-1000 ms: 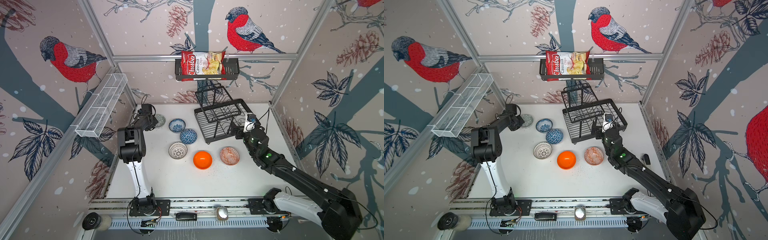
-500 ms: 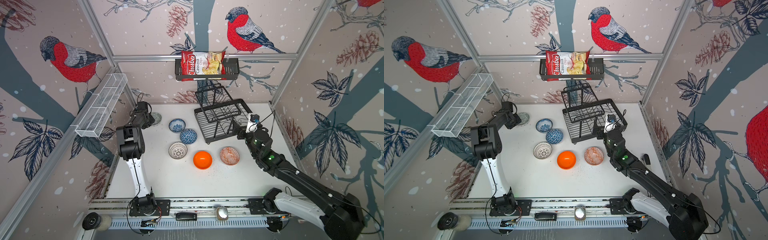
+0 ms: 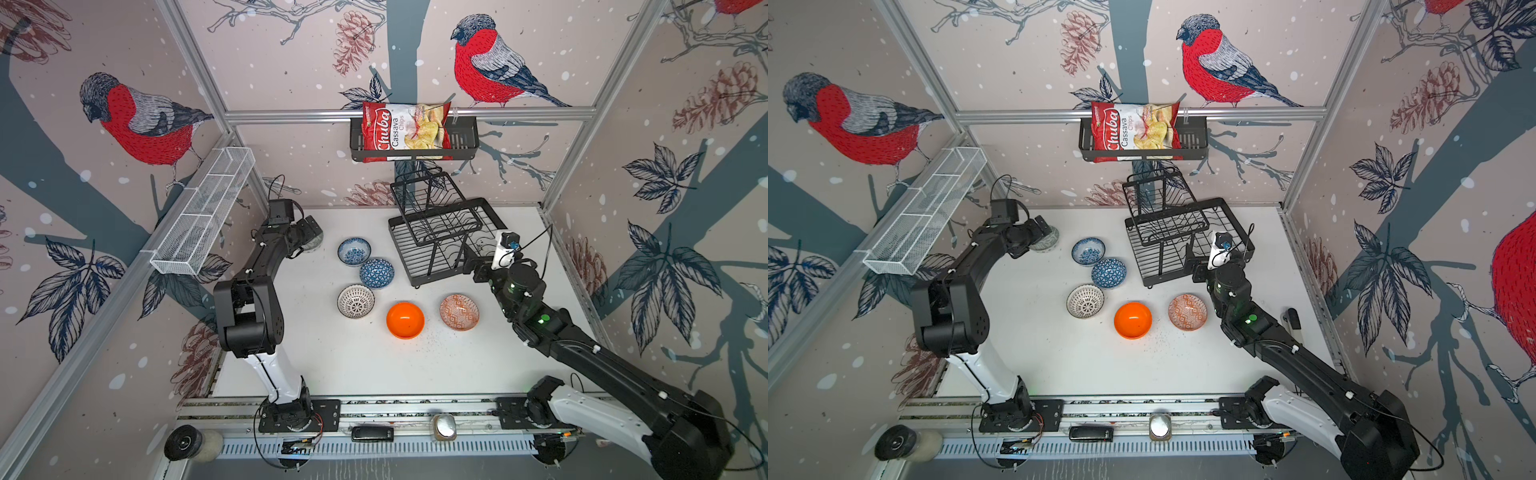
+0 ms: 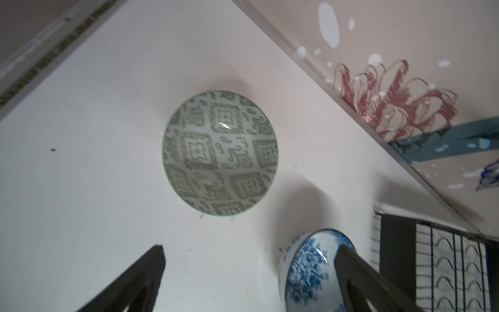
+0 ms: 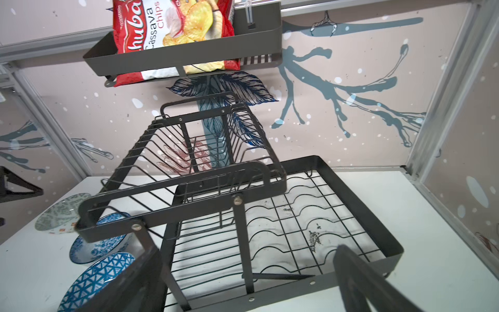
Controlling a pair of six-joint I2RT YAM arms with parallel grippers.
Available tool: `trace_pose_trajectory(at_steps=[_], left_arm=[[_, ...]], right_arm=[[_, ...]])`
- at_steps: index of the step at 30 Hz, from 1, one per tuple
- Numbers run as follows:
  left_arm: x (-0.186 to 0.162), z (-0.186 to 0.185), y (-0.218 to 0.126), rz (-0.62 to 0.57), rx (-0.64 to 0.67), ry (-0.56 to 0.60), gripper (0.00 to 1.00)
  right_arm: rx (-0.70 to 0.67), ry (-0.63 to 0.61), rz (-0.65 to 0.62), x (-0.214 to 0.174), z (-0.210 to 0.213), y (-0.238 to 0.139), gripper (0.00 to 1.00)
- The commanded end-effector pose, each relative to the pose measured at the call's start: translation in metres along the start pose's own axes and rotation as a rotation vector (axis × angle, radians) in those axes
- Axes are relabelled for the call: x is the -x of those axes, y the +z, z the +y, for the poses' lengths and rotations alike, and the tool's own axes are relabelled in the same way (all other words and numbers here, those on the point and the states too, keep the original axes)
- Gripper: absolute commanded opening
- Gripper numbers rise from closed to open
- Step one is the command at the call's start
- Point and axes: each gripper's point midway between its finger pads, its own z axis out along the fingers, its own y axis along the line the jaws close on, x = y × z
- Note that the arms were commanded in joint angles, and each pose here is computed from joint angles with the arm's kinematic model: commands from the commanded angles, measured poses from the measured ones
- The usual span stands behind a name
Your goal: Load the bowls into the dish rack
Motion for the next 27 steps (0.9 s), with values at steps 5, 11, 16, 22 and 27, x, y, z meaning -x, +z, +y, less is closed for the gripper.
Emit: trace_pose_trajectory(at_steps=[5, 11, 16, 22, 27], left_arm=[[-0.062, -0.047, 0.004, 0.090, -0.057, 0.146, 0.96], [-0.078, -0.041, 0.005, 0.095, -0.051, 0.136, 0.87], [-0.085, -0.034, 0.015, 0.114, -0.031, 0.123, 0.83], [-0.092, -0.035, 0.032, 0.131, -0.011, 0.139, 0.67], [-0.096, -0.031, 0.045, 0.151, 0.035, 0.157, 0.65]], right_arm=[[0.007, 0.047, -0.002, -0.001, 0.004, -0.006, 1.00], [-0.023, 0.064, -0.012, -0.006, -0.007, -0.016, 0.99], [-0.033, 0.066, -0.018, -0.006, -0.011, -0.020, 0.99], [-0.025, 0.077, -0.018, -0.003, -0.009, -0.020, 0.99], [-0.037, 0.074, -0.027, -0.001, -0.013, -0.024, 1.00]])
